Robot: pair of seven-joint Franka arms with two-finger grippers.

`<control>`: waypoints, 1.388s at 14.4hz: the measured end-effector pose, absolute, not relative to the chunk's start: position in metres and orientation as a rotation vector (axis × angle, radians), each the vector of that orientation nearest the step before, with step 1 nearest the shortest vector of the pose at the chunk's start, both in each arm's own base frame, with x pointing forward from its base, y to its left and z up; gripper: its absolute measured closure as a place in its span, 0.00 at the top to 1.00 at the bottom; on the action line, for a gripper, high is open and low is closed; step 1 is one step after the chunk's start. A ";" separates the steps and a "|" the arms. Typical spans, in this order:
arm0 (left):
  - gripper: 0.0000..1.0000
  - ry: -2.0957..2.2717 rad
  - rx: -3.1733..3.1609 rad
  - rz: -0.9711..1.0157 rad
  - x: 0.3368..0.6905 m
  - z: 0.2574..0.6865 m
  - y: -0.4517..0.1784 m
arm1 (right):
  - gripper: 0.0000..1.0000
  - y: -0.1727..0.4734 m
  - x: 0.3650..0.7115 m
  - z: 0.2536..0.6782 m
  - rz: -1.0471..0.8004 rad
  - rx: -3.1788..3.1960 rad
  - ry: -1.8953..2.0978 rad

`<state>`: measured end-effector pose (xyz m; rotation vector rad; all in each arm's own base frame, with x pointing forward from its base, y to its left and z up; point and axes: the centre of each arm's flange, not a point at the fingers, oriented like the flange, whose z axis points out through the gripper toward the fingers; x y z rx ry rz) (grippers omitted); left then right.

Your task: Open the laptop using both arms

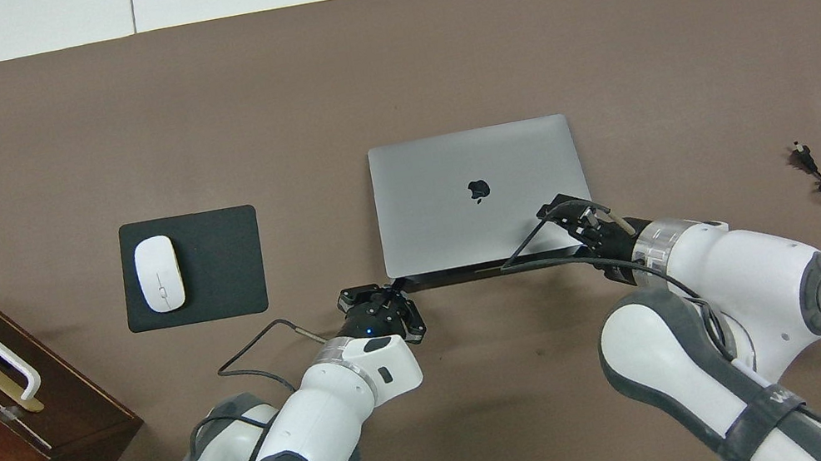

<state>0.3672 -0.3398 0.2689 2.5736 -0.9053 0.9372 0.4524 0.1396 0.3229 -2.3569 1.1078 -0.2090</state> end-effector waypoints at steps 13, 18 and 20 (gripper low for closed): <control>0.01 -0.904 2.568 0.946 0.373 0.268 -0.345 | 1.00 0.144 0.466 0.332 -0.247 -2.338 1.103; 0.01 -0.905 2.568 0.947 0.373 0.268 -0.345 | 1.00 0.151 0.487 0.347 -0.327 -2.297 1.102; 0.01 -0.905 2.567 0.947 0.373 0.268 -0.345 | 1.00 0.157 0.501 0.362 -0.360 -2.269 1.084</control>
